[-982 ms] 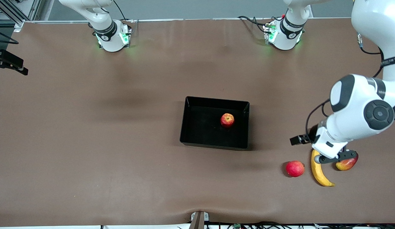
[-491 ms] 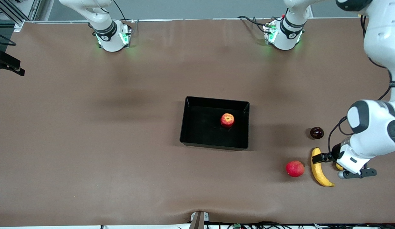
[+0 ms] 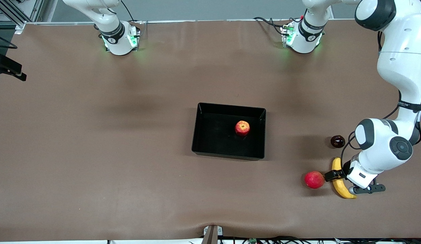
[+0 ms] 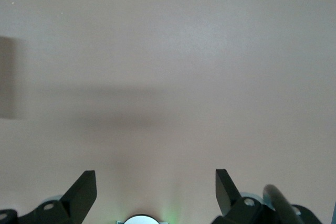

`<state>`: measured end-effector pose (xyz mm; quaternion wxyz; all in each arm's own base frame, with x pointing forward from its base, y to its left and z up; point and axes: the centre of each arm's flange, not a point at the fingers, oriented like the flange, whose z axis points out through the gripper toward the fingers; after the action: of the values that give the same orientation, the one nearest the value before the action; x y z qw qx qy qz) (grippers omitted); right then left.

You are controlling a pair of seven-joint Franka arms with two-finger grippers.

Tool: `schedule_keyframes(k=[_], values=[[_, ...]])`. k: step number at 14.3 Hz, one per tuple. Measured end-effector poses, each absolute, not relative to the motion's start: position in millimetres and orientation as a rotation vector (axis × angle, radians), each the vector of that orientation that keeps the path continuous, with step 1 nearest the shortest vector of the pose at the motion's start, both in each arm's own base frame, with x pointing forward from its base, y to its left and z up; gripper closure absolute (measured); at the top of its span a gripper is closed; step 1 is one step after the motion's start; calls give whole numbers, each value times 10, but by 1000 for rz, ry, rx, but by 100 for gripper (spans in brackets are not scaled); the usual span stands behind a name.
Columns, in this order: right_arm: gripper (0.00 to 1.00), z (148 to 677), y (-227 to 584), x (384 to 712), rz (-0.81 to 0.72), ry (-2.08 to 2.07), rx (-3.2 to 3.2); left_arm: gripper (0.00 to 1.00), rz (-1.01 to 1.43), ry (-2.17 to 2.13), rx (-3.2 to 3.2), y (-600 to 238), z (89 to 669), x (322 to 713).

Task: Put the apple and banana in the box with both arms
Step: 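Close the left gripper around the middle of the banana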

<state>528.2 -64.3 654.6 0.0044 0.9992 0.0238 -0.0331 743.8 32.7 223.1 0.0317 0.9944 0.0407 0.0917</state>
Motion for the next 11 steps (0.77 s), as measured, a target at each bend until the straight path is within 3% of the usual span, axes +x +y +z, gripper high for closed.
schedule_keyframes(k=[5,9,10,11], values=[[0,6541,-645,5283,-106,74,3130,12,257,119,3088,413,2076,7408],[0,6541,-660,5282,-107,69,3130,57,217,94,3108,430,1877,7355],[0,6540,-670,5280,-107,66,3130,64,217,79,3121,453,1866,7343],[0,6541,-680,5279,-107,63,3130,63,220,67,3135,490,1869,7336]])
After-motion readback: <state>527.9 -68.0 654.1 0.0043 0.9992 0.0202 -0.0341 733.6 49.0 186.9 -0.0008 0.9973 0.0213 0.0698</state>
